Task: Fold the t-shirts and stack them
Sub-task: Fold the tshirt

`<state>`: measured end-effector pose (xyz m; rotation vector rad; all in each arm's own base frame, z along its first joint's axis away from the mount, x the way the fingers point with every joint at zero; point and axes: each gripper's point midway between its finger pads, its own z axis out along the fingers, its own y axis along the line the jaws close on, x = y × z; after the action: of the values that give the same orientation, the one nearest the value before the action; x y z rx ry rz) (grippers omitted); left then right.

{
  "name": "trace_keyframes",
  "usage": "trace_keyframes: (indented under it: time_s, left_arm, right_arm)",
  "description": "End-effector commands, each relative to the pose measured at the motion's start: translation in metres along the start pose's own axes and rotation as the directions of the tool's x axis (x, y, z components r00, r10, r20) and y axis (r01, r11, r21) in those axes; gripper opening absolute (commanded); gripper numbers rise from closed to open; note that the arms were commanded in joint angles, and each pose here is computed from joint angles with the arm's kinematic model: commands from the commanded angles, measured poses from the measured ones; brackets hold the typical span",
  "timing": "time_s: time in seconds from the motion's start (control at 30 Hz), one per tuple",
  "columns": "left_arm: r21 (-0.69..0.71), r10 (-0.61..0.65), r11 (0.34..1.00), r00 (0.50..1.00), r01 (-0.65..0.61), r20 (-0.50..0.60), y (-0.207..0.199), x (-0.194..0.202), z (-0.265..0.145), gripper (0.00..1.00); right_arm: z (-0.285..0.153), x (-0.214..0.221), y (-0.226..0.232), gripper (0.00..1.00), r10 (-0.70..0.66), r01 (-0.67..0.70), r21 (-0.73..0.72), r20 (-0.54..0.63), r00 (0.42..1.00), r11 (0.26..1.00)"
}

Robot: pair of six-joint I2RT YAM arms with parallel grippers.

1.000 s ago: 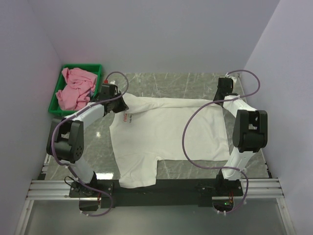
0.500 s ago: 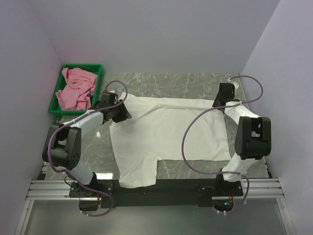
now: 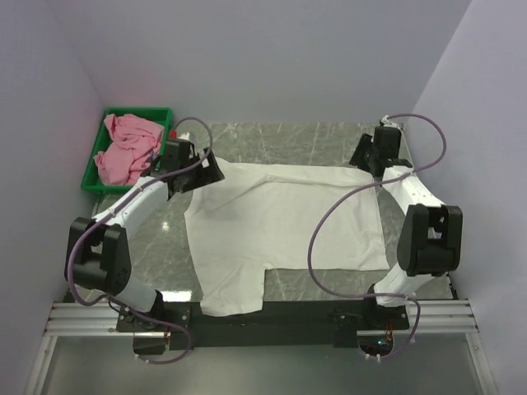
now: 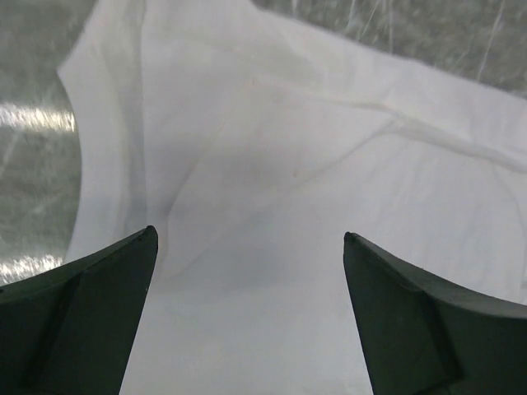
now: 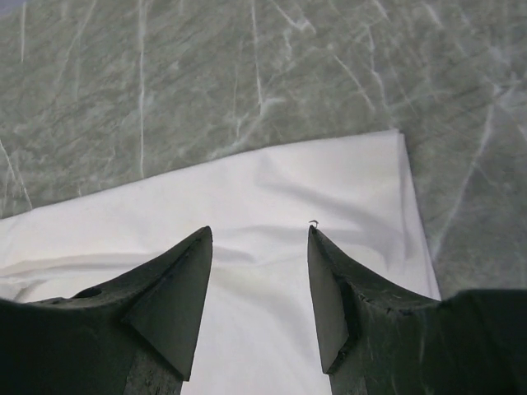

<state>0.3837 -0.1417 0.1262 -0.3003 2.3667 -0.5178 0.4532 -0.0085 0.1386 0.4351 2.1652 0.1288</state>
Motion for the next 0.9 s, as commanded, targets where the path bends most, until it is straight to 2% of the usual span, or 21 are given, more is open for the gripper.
trace_keyframes:
  time_s: [0.0,0.07,0.13,0.23,0.3,0.33,0.4,0.43,0.5,0.53,0.7,0.87]
  left_arm:
    - [-0.039,0.07,0.997,0.994,-0.067,0.08,0.0,-0.036,-0.002,0.99]
    - [-0.055,0.053,0.997,0.996,-0.049,0.074,0.007,-0.038,0.002,0.99]
    - [-0.054,0.025,0.998,0.997,-0.02,0.079,0.008,-0.039,0.006,0.99]
    - [-0.076,-0.024,0.997,0.996,0.031,0.087,0.016,-0.036,0.015,0.99]
    - [-0.089,-0.055,0.994,0.994,0.064,0.092,0.02,-0.039,0.022,0.97]
    - [-0.094,-0.082,0.991,0.991,0.092,0.101,0.021,-0.042,0.025,0.97]
    - [-0.1,-0.109,0.988,0.989,0.119,0.1,0.022,-0.046,0.033,0.96]
    - [-0.099,-0.13,0.985,0.986,0.14,0.1,0.021,-0.048,0.036,0.96]
    - [-0.105,-0.159,0.98,0.983,0.169,0.096,0.022,-0.05,0.046,0.95]
    - [-0.127,-0.164,0.976,0.98,0.178,0.114,0.026,-0.053,0.049,0.95]
    - [-0.145,-0.179,0.971,0.979,0.192,0.1,0.031,-0.052,0.07,0.88]
    - [-0.169,-0.182,0.967,0.981,0.192,0.073,0.039,-0.043,0.087,0.76]
  right_arm:
    - [0.011,0.003,0.012,0.57,0.014,-0.014,-0.011,-0.071,0.997,1.0]
    - [0.017,0.002,-0.016,0.57,0.072,-0.064,0.132,-0.055,0.996,0.989]
    - [0.017,0.011,-0.03,0.56,0.148,-0.132,0.19,-0.073,0.986,0.973]
    - [0.019,0.025,-0.045,0.57,0.277,-0.253,0.207,-0.098,0.956,0.945]
    - [0.019,0.025,-0.051,0.61,0.357,-0.338,0.181,-0.087,0.93,0.924]
    - [0.02,0.035,-0.055,0.65,0.422,-0.399,0.193,-0.09,0.902,0.896]
    - [0.021,0.035,-0.057,0.69,0.495,-0.477,0.172,-0.082,0.865,0.862]
    - [0.021,0.042,-0.061,0.71,0.561,-0.541,0.179,-0.091,0.823,0.822]
    - [0.024,0.044,-0.061,0.71,0.61,-0.593,0.164,-0.087,0.787,0.788]
    - [0.025,0.051,-0.063,0.71,0.657,-0.638,0.171,-0.098,0.747,0.751]
    - [0.031,0.059,-0.064,0.7,0.739,-0.72,0.173,-0.095,0.667,0.672]
    - [0.035,0.072,-0.074,0.69,0.775,-0.75,0.209,-0.07,0.628,0.627]
